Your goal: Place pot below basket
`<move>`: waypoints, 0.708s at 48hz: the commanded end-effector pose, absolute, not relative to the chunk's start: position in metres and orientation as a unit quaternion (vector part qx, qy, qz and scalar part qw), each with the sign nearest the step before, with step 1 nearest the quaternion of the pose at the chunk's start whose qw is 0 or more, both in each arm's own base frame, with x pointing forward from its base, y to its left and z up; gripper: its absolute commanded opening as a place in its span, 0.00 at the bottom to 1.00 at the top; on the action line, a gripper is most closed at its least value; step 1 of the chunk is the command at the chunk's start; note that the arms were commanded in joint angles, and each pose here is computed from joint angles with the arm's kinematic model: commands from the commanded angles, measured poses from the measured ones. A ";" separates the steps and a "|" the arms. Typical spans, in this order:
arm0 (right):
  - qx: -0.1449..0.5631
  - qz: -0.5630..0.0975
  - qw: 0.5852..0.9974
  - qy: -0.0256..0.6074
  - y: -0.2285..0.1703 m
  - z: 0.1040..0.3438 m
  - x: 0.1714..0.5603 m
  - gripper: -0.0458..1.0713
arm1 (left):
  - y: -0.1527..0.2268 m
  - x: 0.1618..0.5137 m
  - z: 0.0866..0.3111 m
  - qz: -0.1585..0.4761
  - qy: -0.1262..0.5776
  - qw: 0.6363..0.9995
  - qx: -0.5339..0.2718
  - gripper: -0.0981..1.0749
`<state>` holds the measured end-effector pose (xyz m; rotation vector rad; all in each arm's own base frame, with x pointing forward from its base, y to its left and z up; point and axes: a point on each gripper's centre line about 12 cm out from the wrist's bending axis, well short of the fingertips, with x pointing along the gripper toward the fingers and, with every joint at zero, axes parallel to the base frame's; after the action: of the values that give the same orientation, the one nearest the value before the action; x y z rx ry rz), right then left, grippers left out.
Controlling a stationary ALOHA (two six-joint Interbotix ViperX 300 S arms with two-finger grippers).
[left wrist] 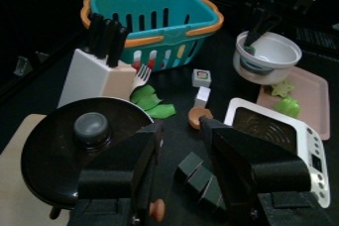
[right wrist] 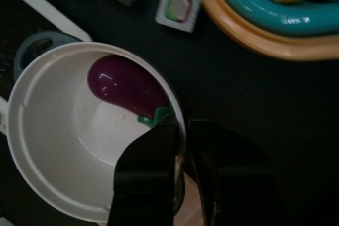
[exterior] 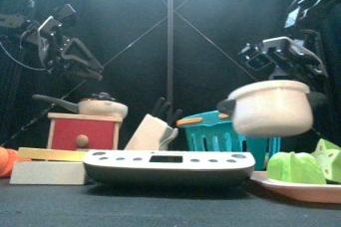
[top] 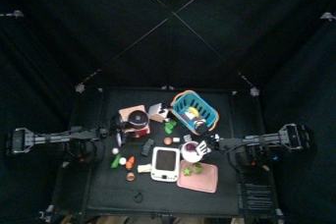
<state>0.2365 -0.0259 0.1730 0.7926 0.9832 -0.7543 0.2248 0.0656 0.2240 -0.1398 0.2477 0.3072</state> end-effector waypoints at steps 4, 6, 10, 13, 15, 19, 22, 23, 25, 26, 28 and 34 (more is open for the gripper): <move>0.363 -0.348 0.741 0.445 -0.028 0.172 0.230 0.51 | 0.067 0.227 0.230 0.154 0.114 0.979 -0.068 0.74; 0.362 -0.353 0.738 0.448 -0.030 0.169 0.229 0.51 | 0.067 0.227 0.229 0.154 0.115 0.979 -0.069 0.74; 0.360 -0.366 0.732 0.449 -0.037 0.163 0.226 0.51 | 0.067 0.227 0.229 0.154 0.114 0.979 -0.068 0.74; 0.359 -0.373 0.730 0.446 -0.042 0.161 0.225 0.51 | 0.067 0.227 0.229 0.154 0.115 0.979 -0.069 0.74; 0.358 -0.375 0.730 0.445 -0.044 0.159 0.225 0.51 | 0.067 0.227 0.229 0.154 0.115 0.979 -0.068 0.74; 0.353 -0.374 0.737 0.439 -0.049 0.157 0.227 0.52 | 0.067 0.226 0.229 0.155 0.115 0.979 -0.068 0.74; 0.353 -0.371 0.743 0.432 -0.051 0.156 0.229 0.52 | 0.067 0.227 0.229 0.155 0.115 0.979 -0.069 0.74; 0.353 -0.370 0.744 0.430 -0.052 0.156 0.230 0.52 | 0.067 0.226 0.229 0.155 0.115 0.979 -0.068 0.74; 0.358 -0.372 0.744 0.425 -0.055 0.154 0.230 0.52 | 0.068 0.226 0.229 0.155 0.115 0.979 -0.068 0.74; 0.359 -0.373 0.743 0.425 -0.056 0.152 0.229 0.52 | 0.068 0.226 0.229 0.156 0.115 0.979 -0.069 0.74; 0.361 -0.376 0.741 0.424 -0.058 0.150 0.228 0.52 | 0.068 0.226 0.229 0.156 0.115 0.979 -0.068 0.74; 0.361 -0.379 0.737 0.428 -0.059 0.144 0.225 0.52 | 0.068 0.226 0.228 0.156 0.116 0.979 -0.068 0.74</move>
<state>0.2240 -0.0580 0.1417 0.7864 0.9585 -0.8366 0.2246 0.0664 0.2241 -0.1415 0.2458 0.3105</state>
